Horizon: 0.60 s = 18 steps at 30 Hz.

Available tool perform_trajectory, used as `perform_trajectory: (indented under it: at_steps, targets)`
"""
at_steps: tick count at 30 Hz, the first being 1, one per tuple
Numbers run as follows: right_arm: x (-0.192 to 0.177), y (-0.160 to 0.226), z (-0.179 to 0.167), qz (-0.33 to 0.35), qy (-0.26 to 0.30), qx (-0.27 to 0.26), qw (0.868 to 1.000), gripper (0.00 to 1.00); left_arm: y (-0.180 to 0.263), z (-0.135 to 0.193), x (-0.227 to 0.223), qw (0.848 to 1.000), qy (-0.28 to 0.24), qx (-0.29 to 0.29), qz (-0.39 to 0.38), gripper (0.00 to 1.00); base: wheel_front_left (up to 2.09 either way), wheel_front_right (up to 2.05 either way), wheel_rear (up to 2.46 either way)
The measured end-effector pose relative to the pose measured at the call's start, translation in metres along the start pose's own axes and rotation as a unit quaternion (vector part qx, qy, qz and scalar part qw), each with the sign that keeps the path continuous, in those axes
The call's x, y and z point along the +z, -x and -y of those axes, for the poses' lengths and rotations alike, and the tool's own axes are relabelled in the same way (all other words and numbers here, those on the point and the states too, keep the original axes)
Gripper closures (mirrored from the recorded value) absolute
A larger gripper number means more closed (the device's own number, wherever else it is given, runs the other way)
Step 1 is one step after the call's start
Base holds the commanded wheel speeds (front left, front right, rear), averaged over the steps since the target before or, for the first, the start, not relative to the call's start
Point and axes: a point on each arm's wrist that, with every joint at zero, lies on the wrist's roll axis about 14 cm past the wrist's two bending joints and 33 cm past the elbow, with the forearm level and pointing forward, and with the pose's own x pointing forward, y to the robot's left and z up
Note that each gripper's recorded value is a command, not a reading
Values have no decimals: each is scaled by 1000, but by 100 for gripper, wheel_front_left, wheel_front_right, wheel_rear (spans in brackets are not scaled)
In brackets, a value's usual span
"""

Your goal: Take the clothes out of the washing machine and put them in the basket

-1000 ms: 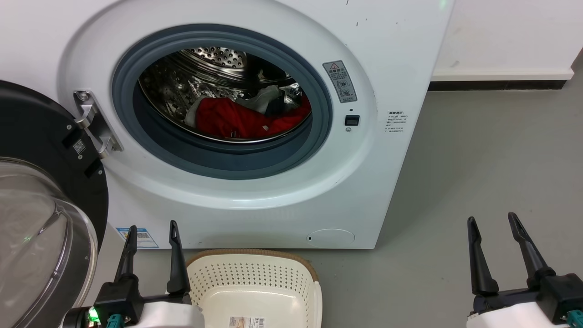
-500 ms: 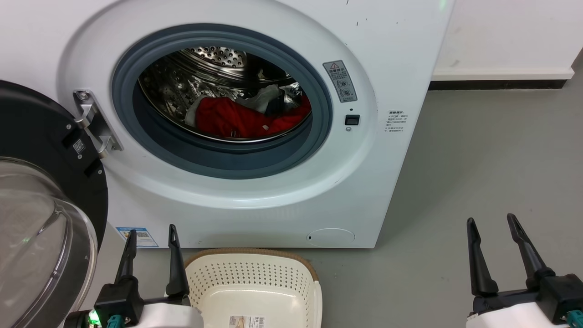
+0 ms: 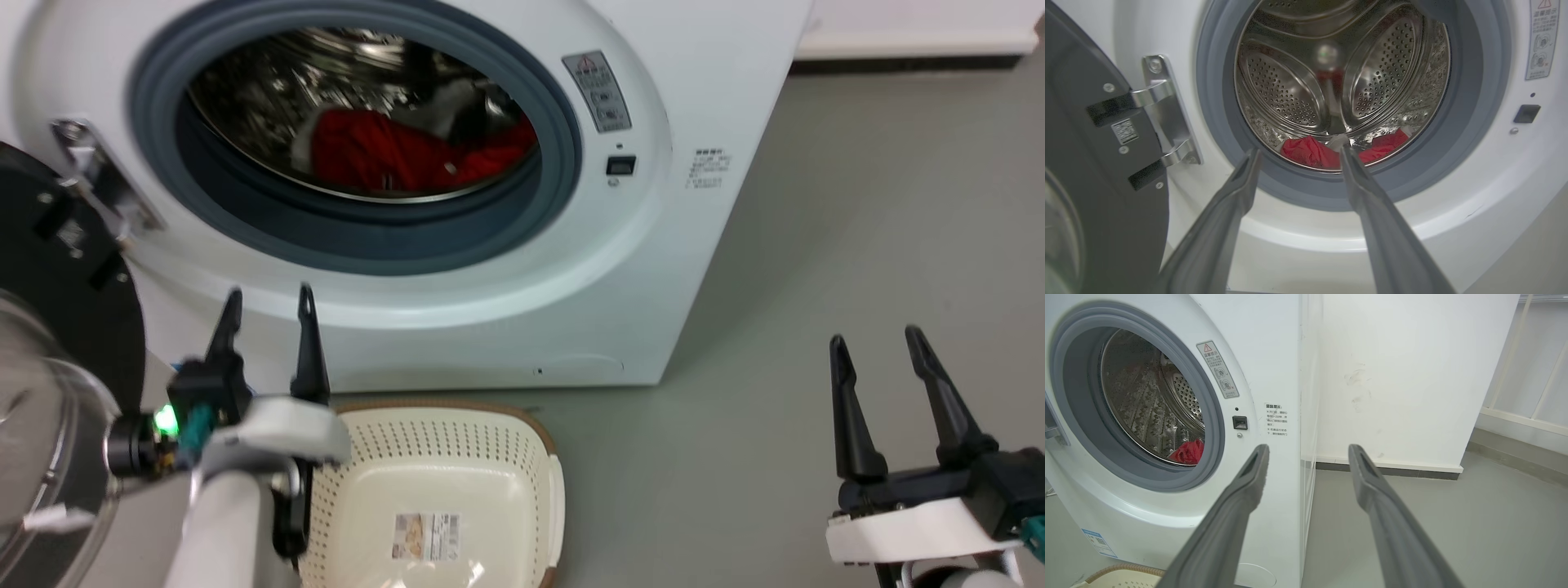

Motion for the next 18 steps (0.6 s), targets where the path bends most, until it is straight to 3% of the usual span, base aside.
perform_trajectory:
  at_steps: [18]
  targets:
    - [-64, -44, 31, -61, -12, -40, 997, 0, -202, 17, -62, 993, -68, -69, -74, 0, 0, 0, 0]
